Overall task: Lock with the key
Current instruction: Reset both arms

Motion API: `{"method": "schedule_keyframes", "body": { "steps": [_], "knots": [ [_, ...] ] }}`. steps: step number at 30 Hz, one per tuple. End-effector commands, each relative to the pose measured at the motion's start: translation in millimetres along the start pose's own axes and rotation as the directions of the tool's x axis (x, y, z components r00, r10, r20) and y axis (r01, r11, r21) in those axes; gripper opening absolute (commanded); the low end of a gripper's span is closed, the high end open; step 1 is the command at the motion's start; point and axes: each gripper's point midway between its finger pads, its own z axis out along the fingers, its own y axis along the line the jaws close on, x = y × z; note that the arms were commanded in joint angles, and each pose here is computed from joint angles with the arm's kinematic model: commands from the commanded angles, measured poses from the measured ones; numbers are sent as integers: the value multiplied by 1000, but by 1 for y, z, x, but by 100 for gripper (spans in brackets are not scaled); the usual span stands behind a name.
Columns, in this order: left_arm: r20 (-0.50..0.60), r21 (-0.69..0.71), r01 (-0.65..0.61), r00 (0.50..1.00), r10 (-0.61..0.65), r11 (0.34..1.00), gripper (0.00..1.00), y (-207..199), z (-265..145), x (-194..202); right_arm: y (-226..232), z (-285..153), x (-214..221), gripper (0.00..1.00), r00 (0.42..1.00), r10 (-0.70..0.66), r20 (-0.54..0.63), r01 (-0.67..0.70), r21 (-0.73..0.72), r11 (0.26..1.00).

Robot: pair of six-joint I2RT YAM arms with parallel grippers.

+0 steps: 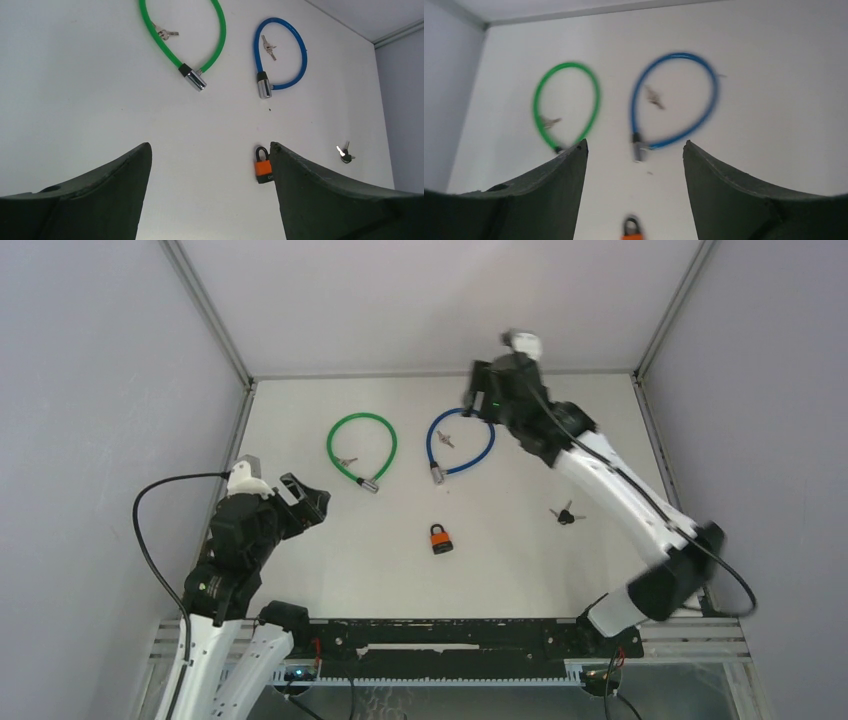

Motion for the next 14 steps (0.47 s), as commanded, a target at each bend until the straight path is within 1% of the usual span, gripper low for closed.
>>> {"method": "schedule_keyframes", "body": {
  "steps": [1,2,4,5,8,11,14],
  "knots": [
    [100,36,-68,993,64,997,90,-12,-8,-31,-115,-51,38,76,1000,23,-16,-17,319,948],
    [109,28,-69,992,65,997,90,-11,-8,-32,-133,-71,40,77,999,41,9,-41,343,938],
    [124,2,-72,990,71,997,90,-6,-7,-35,-163,-96,55,77,998,54,13,-55,397,916],
    [129,-15,-70,989,71,997,90,-3,-7,-36,-177,-106,64,77,998,62,13,-62,427,902],
    [135,-48,-62,989,68,997,90,4,-6,-35,-206,-133,73,77,995,80,59,-99,481,871],
    [136,-55,-56,989,63,997,90,6,-5,-33,-221,-150,76,78,988,111,111,-152,492,857],
    [119,-38,-59,991,63,998,91,4,-3,-30,-226,-159,74,79,978,139,158,-199,477,856]
  ]
}}
